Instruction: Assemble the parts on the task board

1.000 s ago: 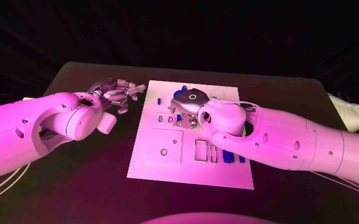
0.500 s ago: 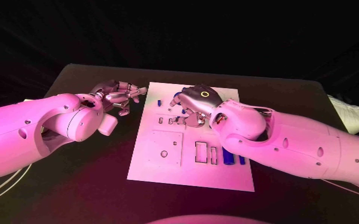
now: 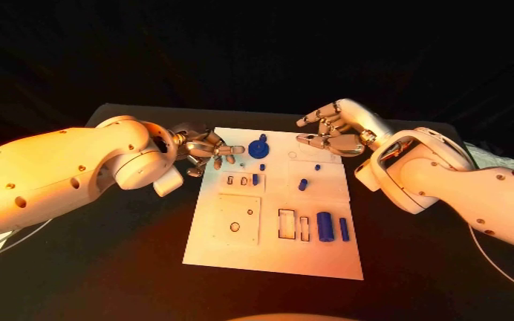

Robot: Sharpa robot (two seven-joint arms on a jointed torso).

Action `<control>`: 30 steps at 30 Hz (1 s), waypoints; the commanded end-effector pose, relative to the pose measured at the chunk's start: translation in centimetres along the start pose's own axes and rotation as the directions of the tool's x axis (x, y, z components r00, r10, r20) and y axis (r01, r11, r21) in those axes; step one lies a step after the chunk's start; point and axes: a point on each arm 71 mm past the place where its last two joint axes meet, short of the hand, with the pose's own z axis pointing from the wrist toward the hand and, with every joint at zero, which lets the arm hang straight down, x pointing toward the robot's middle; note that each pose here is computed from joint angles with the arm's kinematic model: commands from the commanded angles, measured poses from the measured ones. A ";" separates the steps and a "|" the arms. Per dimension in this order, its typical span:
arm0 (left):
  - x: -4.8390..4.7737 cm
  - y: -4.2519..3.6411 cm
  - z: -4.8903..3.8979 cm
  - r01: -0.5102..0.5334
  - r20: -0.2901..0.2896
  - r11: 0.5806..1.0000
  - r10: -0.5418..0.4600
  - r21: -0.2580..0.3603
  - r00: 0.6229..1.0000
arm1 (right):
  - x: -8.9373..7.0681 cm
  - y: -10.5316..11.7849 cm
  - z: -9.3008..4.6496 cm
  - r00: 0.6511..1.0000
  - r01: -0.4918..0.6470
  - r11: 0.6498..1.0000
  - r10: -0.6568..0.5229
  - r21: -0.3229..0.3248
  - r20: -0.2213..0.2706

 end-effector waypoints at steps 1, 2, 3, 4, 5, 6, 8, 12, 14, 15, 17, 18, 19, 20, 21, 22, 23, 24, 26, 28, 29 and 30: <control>0.56 0.21 1.08 -0.301 -0.108 0.943 0.287 -0.146 0.952 | -1.1 -1.3 -0.4 0.965 -0.252 0.965 0.246 0.069 0.089; 0.68 0.07 1.31 -0.320 -0.119 0.935 0.304 -0.151 0.945 | -1.3 -1.5 -0.4 0.964 -0.257 0.964 0.250 0.073 0.094; 0.88 -0.15 1.67 -0.351 -0.138 0.923 0.331 -0.158 0.933 | -1.5 -1.8 -0.5 0.962 -0.263 0.962 0.255 0.079 0.101; 1.05 -0.35 2.00 -0.378 -0.153 0.911 0.355 -0.165 0.922 | -1.6 -2.1 -0.6 0.960 -0.268 0.960 0.258 0.085 0.108; 1.15 -0.53 2.30 -0.399 -0.163 0.901 0.373 -0.173 0.913 | -1.8 -2.3 -0.7 0.959 -0.271 0.958 0.260 0.090 0.113; 1.18 -0.73 2.59 -0.416 -0.171 0.892 0.388 -0.179 0.906 | -1.9 -2.5 -0.8 0.958 -0.273 0.957 0.262 0.095 0.118; 1.18 -1.12 3.17 -0.440 -0.182 0.878 0.409 -0.190 0.894 | -2.0 -2.8 -0.9 0.957 -0.276 0.956 0.263 0.103 0.124; 1.11 -1.97 4.14 -0.465 -0.185 0.862 0.433 -0.203 0.882 | -2.2 -3.2 -1.0 0.958 -0.276 0.954 0.262 0.118 0.121; 1.11 -2.36 4.55 -0.470 -0.184 0.858 0.438 -0.207 0.880 | -2.1 -3.3 -1.0 0.960 -0.270 0.955 0.257 0.123 0.114; 1.13 -2.51 4.71 -0.470 -0.184 0.858 0.437 -0.209 0.880 | -2.1 -3.3 -1.0 0.961 -0.267 0.956 0.254 0.124 0.112; 1.17 -2.86 5.14 -0.468 -0.183 0.858 0.435 -0.213 0.882 | -2.1 -3.4 -1.0 0.963 -0.259 0.957 0.247 0.127 0.106; 1.19 -3.02 5.35 -0.467 -0.182 0.858 0.435 -0.215 0.882 | -2.1 -3.4 -1.0 0.965 -0.254 0.959 0.243 0.128 0.100; 1.22 -3.14 5.52 -0.467 -0.181 0.857 0.435 -0.217 0.882 | -2.0 -3.4 -1.0 0.967 -0.249 0.960 0.238 0.129 0.094; 1.28 -3.28 5.74 -0.468 -0.181 0.856 0.436 -0.219 0.882 | -2.0 -3.4 -0.9 0.969 -0.241 0.962 0.231 0.128 0.088; 1.33 -3.39 5.90 -0.469 -0.180 0.855 0.437 -0.220 0.881 | -2.0 -3.3 -0.9 0.971 -0.234 0.964 0.224 0.128 0.084; 1.41 -3.52 6.10 -0.471 -0.179 0.854 0.439 -0.221 0.881 | -1.9 -3.3 -0.9 0.973 -0.226 0.966 0.217 0.127 0.079; 1.50 -3.66 6.28 -0.472 -0.178 0.853 0.440 -0.222 0.880 | -1.9 -3.3 -0.9 0.974 -0.221 0.967 0.212 0.126 0.076; 1.60 -3.79 6.46 -0.472 -0.178 0.853 0.441 -0.223 0.880 | -1.9 -3.2 -0.9 0.975 -0.216 0.968 0.208 0.126 0.074; 1.83 -4.09 6.87 -0.476 -0.178 0.850 0.445 -0.224 0.878 | -1.8 -3.2 -0.9 0.977 -0.209 0.970 0.202 0.127 0.071; 1.99 -4.28 7.20 -0.482 -0.180 0.846 0.450 -0.227 0.875 | -1.8 -3.2 -0.8 0.978 -0.206 0.970 0.199 0.129 0.070; 2.05 -4.33 7.32 -0.485 -0.181 0.844 0.452 -0.229 0.873 | -1.8 -3.2 -0.8 0.978 -0.205 0.970 0.198 0.129 0.070; 2.11 -4.37 7.47 -0.488 -0.183 0.842 0.455 -0.231 0.871 | -1.8 -3.2 -0.8 0.978 -0.205 0.970 0.197 0.130 0.070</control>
